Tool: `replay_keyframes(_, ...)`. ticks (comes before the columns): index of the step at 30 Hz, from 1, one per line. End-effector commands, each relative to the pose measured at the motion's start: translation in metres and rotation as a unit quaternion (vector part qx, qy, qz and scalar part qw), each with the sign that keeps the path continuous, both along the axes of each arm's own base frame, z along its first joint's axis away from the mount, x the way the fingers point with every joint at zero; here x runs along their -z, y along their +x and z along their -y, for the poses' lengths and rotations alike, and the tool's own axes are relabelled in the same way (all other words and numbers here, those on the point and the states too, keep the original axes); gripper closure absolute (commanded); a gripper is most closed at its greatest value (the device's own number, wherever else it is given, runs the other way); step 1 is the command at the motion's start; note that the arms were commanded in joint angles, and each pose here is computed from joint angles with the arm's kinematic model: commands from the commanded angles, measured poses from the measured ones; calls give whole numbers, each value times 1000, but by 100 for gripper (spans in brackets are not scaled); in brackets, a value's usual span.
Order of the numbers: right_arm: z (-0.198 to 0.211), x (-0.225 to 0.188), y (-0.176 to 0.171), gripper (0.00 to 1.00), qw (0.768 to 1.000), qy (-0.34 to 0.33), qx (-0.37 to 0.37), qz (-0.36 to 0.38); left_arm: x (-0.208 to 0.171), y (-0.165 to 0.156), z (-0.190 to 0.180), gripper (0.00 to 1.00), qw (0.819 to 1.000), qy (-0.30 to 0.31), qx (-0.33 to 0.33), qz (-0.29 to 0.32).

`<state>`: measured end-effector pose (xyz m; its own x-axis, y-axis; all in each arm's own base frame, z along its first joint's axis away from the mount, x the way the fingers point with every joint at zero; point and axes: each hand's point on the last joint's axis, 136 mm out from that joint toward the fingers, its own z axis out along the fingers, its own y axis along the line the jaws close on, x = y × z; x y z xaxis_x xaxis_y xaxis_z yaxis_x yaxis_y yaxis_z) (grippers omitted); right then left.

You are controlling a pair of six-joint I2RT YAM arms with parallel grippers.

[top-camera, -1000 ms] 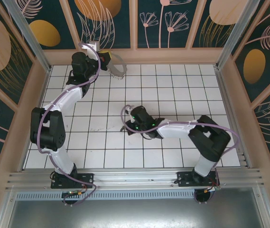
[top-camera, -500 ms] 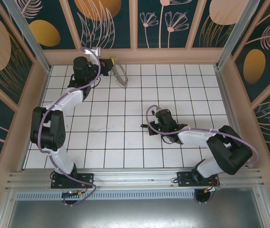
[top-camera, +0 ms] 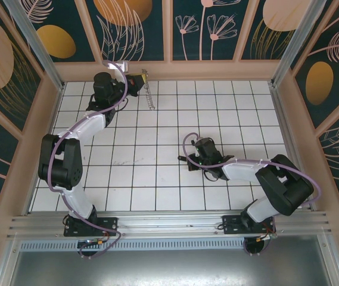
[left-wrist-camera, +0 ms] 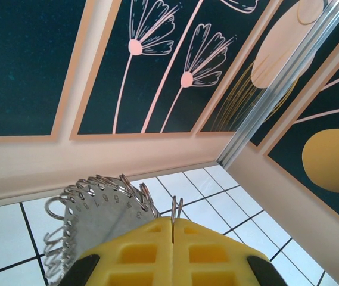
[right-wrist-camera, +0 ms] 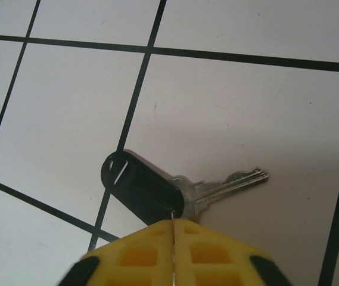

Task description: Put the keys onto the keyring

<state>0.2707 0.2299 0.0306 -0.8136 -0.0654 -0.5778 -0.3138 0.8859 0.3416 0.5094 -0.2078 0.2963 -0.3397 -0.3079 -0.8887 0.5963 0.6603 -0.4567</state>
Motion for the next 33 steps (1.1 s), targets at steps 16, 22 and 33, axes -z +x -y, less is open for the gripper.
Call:
replay_keyframes(16, -4, -27, 10, 69, 998, 41, 40, -12, -35, -14, 5, 100, 998, -11, 17, 51)
replay_keyframes(22, -5, -22, 9, 70, 999, 36, 31, -14, -37, -14, 5, 100, 998, -10, 18, 54)
replay_keyframes(33, -6, -2, 9, 73, 999, 15, 21, -29, -43, -13, 6, 100, 998, -10, 19, 58)
